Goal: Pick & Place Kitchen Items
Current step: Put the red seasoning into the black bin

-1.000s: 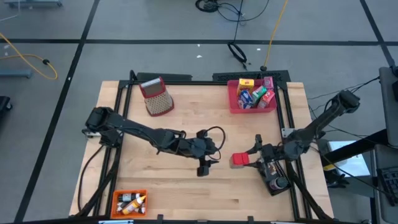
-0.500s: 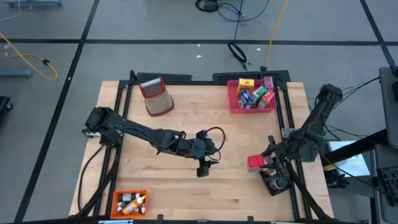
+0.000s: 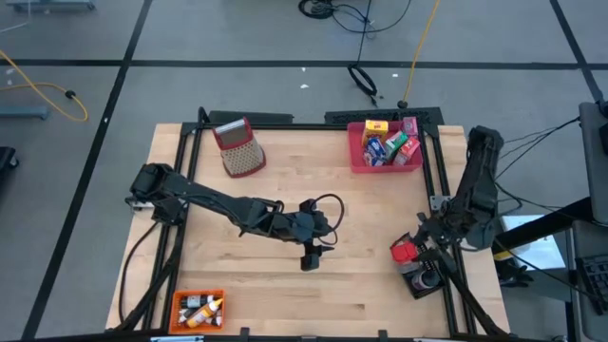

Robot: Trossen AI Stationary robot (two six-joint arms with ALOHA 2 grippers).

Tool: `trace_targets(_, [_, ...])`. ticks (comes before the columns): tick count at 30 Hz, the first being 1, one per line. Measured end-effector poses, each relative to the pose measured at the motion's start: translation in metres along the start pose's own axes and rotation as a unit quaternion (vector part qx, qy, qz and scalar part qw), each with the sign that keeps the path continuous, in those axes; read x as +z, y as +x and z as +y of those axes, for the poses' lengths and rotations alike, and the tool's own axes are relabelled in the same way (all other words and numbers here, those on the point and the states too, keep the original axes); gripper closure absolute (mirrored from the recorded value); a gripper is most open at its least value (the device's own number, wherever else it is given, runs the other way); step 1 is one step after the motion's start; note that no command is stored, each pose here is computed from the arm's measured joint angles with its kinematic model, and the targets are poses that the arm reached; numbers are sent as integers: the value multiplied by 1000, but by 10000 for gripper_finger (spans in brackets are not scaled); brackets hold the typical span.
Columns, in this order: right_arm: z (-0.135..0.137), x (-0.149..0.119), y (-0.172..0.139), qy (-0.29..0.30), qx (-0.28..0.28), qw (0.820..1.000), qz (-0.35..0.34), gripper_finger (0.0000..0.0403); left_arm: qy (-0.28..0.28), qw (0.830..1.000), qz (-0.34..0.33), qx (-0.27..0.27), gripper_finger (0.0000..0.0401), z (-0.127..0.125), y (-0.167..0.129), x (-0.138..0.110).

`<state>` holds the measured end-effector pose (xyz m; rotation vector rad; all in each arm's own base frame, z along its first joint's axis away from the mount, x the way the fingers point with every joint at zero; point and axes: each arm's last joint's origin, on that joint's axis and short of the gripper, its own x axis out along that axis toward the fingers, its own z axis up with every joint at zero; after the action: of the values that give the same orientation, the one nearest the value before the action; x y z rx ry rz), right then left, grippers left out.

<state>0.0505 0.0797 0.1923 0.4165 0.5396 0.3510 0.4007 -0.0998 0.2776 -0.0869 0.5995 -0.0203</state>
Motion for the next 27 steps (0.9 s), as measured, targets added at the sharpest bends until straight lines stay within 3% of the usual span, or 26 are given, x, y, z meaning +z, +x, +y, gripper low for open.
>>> trace_targets(15, [-9, -13, -12, 23, 14, 997, 66, 229, -24, 1000, 0, 0, 146, 0, 0, 0])
trace_targets(20, [-7, -15, -11, 26, 22, 998, 59, 229, -26, 1000, -1, 0, 146, 0, 0, 0])
trace_targets(27, [-12, -40, 5, 59, 44, 996, 57, 229, -26, 1000, -1, 0, 146, 0, 0, 0])
